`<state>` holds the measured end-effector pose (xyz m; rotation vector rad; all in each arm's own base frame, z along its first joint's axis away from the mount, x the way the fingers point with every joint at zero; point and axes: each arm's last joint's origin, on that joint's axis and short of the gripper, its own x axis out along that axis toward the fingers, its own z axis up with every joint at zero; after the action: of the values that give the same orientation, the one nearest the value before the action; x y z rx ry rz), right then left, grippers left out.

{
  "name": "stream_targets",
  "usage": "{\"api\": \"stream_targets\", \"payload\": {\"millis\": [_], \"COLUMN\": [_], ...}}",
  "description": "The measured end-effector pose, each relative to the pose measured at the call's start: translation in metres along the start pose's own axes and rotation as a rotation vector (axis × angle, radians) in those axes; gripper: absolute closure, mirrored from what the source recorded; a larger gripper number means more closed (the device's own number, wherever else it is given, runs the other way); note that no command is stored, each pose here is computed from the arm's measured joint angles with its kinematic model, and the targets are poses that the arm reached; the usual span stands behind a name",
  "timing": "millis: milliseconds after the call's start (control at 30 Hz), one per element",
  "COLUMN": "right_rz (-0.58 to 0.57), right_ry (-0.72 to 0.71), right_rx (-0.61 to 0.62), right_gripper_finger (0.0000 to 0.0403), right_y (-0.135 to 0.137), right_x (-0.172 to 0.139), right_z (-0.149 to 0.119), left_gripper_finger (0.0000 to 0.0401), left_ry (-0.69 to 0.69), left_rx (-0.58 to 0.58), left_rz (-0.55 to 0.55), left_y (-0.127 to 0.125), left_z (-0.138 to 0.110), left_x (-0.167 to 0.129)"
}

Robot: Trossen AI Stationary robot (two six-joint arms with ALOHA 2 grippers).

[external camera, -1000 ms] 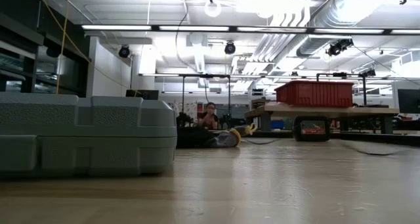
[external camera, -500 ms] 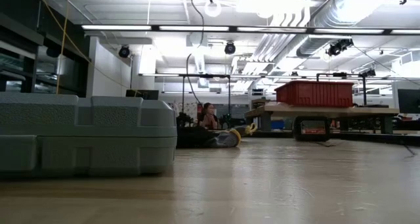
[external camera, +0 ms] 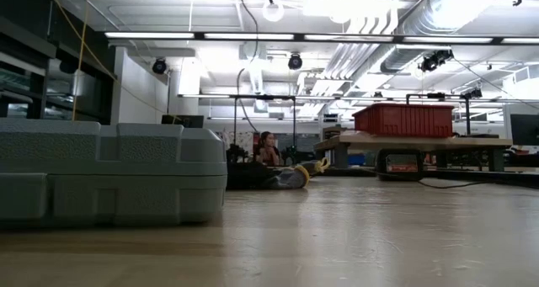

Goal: Coil cords
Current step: Coil the black wire cable onto the black spool

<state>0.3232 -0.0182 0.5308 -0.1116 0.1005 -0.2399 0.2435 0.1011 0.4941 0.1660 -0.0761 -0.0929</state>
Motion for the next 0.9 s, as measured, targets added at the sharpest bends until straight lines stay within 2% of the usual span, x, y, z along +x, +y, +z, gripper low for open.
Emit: {"api": "stream_targets", "payload": {"millis": [400,500,667,900], "right_rz": [0.007,0.008,-0.014,-0.061], "right_ry": [-0.006,-0.011,-0.014,0.002], "right_rx": [-0.004,-0.007,-0.034,-0.056], "right_gripper_finger": [0.0301,0.0321,0.0393,0.0401], "right_y": [0.002,0.003,0.008,0.015], "right_x": [0.008,0.013,0.012,0.006], "right_z": [-0.002,-0.004,-0.003,-0.002], "left_gripper_finger": [0.0401,0.0401,0.0401,0.0382], "left_ry": [-0.016,-0.022,-0.021,0.028], "left_rx": [0.002,0.004,-0.003,-0.094], "left_rz": [-0.027,-0.028,-0.023,-0.02], "left_y": [-0.006,-0.007,-0.007,-0.01], "left_z": [0.002,0.003,0.003,0.002], "left_x": [0.004,0.004,0.003,-0.003]}}
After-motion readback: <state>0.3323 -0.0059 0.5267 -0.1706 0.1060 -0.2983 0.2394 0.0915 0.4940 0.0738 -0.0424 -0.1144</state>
